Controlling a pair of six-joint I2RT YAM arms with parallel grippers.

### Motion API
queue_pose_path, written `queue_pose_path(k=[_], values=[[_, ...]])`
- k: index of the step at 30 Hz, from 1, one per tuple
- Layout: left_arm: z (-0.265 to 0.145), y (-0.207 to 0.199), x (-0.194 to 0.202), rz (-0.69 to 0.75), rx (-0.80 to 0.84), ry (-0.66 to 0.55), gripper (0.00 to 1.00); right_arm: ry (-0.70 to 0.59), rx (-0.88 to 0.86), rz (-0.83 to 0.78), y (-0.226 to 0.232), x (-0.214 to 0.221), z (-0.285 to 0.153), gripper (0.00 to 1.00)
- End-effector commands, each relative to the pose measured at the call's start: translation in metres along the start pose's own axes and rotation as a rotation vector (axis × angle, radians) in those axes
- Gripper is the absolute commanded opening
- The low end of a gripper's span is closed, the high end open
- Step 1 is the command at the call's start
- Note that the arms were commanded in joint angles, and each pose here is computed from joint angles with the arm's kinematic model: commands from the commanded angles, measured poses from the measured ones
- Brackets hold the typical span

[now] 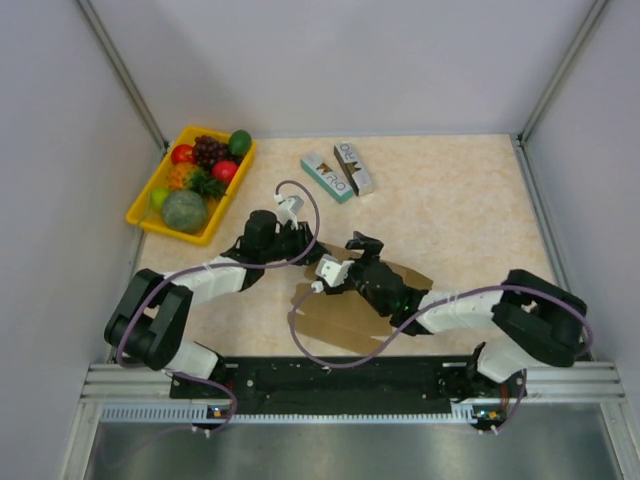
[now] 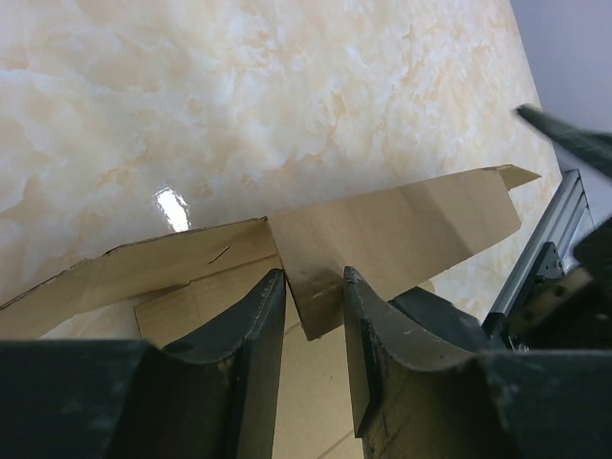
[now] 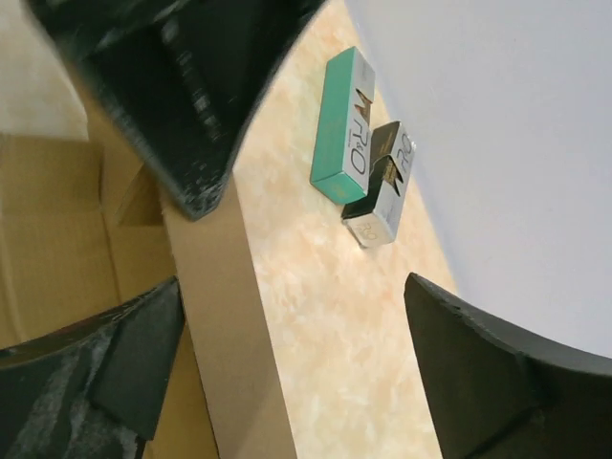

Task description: Fold the paper box

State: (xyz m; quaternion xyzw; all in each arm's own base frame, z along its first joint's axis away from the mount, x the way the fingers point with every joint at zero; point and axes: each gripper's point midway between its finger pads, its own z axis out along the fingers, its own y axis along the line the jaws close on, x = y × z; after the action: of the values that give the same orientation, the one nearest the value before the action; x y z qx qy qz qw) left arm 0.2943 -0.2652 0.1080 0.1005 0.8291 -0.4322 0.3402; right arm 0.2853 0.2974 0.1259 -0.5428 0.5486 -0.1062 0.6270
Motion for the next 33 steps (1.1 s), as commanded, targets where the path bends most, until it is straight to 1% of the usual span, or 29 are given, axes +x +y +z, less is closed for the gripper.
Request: queue_pose_path(k=[1,2,4,5,6,7,8,10,11,13,14,16,17,19,20,23,24,25,26,28,29,31,32,33], values=[[0.003,0.004,-0.001,0.047,-0.013,-0.031,0.34,0.051,-0.012,0.242,-0.018,-0.023,-0.023,0.99],[0.003,0.004,-0.001,0.050,-0.012,-0.032,0.34,0.051,0.009,0.269,-0.028,-0.026,-0.032,0.99],[0.002,0.005,-0.001,0.054,-0.017,-0.033,0.34,0.077,-0.031,0.353,-0.024,-0.027,-0.045,0.99],[0.002,0.005,-0.001,0.056,-0.018,-0.033,0.34,0.144,-0.107,0.357,-0.014,-0.019,-0.054,0.99],[0.002,0.005,0.000,0.055,-0.019,-0.032,0.34,0.157,-0.101,0.476,-0.019,-0.024,-0.063,0.99],[0.002,0.006,0.000,0.053,-0.022,-0.034,0.34,0.196,-0.106,0.546,-0.020,-0.023,-0.070,0.99],[0.003,0.005,0.000,0.052,-0.021,-0.032,0.34,0.280,-0.139,0.661,-0.016,-0.022,-0.083,0.99],[0.003,0.005,0.000,0.046,-0.020,-0.033,0.34,0.301,-0.196,0.836,-0.013,-0.035,-0.099,0.99],[0.004,0.005,-0.001,0.046,-0.020,-0.033,0.34,0.352,-0.204,1.045,-0.010,-0.044,-0.109,0.99],[0.005,0.005,0.000,0.041,-0.021,-0.030,0.34,0.357,-0.213,1.330,-0.017,-0.061,-0.122,0.99],[0.005,0.005,0.000,0.040,-0.021,-0.032,0.34,0.419,-0.222,1.601,-0.005,-0.063,-0.126,0.99],[0.005,0.005,0.000,0.041,-0.022,-0.031,0.34,0.258,-0.266,1.878,-0.020,-0.092,-0.126,0.99],[0.005,0.005,0.000,0.041,-0.022,-0.032,0.34,0.264,-0.239,2.066,-0.009,-0.084,-0.124,0.99],[0.005,0.007,0.001,0.043,-0.026,-0.029,0.34,0.025,-0.217,2.290,-0.041,-0.099,-0.118,0.99],[0.005,0.007,0.001,0.044,-0.027,-0.028,0.34,-0.001,-0.108,2.382,-0.042,-0.081,-0.111,0.99],[0.007,0.006,0.003,0.043,-0.020,-0.017,0.34,-0.082,0.029,2.497,-0.059,-0.072,-0.099,0.99],[0.007,0.007,0.003,0.045,-0.022,-0.019,0.34,-0.069,0.057,2.533,-0.055,-0.072,-0.098,0.99],[0.007,0.006,0.003,0.048,-0.023,-0.018,0.34,-0.090,0.095,2.577,-0.056,-0.070,-0.098,0.97],[0.007,0.007,0.003,0.051,-0.024,-0.019,0.34,-0.113,0.233,2.651,-0.054,-0.052,-0.094,0.96],[0.007,0.006,0.003,0.053,-0.023,-0.018,0.34,-0.089,0.322,2.714,-0.045,-0.041,-0.092,0.95],[0.007,0.005,0.003,0.055,-0.021,-0.019,0.34,-0.109,0.403,2.715,-0.043,-0.031,-0.087,0.93],[0.007,0.004,0.003,0.058,-0.022,-0.022,0.34,-0.087,0.483,2.750,-0.036,-0.019,-0.083,0.77],[0.007,0.002,0.002,0.061,-0.018,-0.026,0.34,-0.083,0.504,2.779,-0.035,-0.017,-0.081,0.72],[0.007,0.002,0.002,0.063,-0.019,-0.024,0.34,-0.057,0.532,2.749,-0.029,-0.013,-0.077,0.69]])
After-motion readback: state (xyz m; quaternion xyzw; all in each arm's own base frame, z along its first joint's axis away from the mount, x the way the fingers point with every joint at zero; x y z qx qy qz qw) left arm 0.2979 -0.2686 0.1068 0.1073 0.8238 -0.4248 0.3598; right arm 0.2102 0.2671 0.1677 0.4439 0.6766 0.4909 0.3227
